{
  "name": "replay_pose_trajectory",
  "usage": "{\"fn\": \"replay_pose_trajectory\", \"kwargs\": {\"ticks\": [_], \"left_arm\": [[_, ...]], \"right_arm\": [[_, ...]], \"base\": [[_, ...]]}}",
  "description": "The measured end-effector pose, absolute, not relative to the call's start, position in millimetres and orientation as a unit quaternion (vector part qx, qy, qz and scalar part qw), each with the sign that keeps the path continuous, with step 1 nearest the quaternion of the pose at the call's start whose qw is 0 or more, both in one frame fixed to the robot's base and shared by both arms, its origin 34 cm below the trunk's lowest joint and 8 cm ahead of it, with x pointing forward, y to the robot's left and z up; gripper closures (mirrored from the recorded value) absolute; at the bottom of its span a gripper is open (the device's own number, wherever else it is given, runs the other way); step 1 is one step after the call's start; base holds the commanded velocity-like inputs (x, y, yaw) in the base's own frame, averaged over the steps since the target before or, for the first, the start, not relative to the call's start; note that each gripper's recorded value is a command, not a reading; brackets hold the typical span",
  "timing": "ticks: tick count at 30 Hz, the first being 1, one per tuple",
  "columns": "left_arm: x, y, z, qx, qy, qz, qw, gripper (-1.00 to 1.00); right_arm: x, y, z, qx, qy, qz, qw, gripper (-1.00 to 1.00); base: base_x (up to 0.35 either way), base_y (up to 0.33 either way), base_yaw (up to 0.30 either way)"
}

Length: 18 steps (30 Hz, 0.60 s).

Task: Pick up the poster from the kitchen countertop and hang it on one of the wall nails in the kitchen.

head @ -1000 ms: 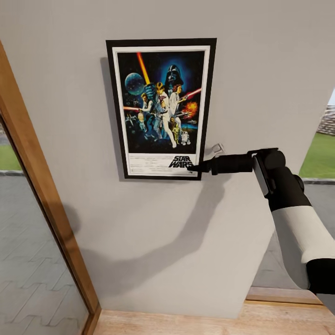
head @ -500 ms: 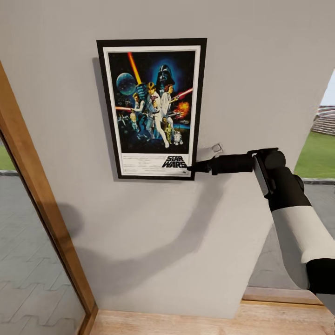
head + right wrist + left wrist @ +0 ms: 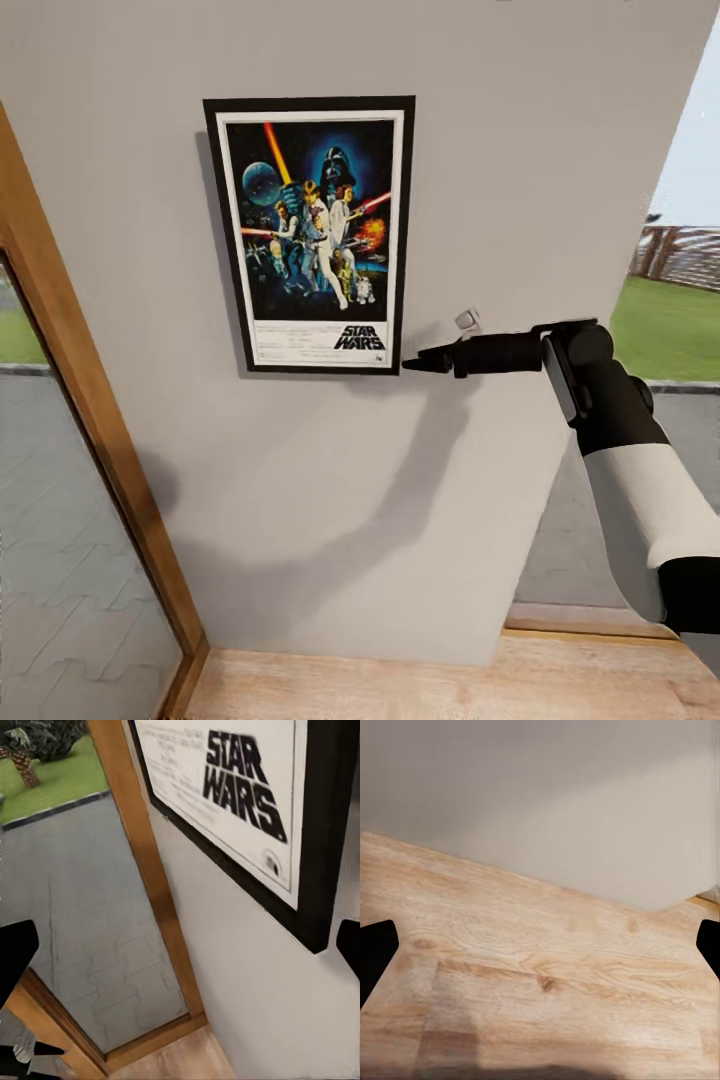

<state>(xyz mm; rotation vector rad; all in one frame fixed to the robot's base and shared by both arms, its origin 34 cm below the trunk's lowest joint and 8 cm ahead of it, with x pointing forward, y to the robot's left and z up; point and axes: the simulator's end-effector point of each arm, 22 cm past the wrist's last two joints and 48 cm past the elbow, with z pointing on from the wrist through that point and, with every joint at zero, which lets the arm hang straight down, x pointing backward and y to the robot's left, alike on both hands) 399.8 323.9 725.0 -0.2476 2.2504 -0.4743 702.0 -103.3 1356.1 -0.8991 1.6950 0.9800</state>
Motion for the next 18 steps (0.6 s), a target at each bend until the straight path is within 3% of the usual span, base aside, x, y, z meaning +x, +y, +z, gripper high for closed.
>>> {"fn": "replay_pose_trajectory", "kwargs": {"ticks": [7,18], "left_arm": [[400,324,725,-0.098,0.891,-0.188,0.403,-1.00],[400,327,726,-0.097,0.891,-0.186,0.403,-1.00]], "right_arm": [[699,-102,1352,-0.380,0.681,0.399,0.482,-1.00],[669,-111,1246,-0.340,0.708,0.432,0.444,-1.00]], "base": [[-0.231,-0.003,0.000],[-0.023,0.000,0.000]]}}
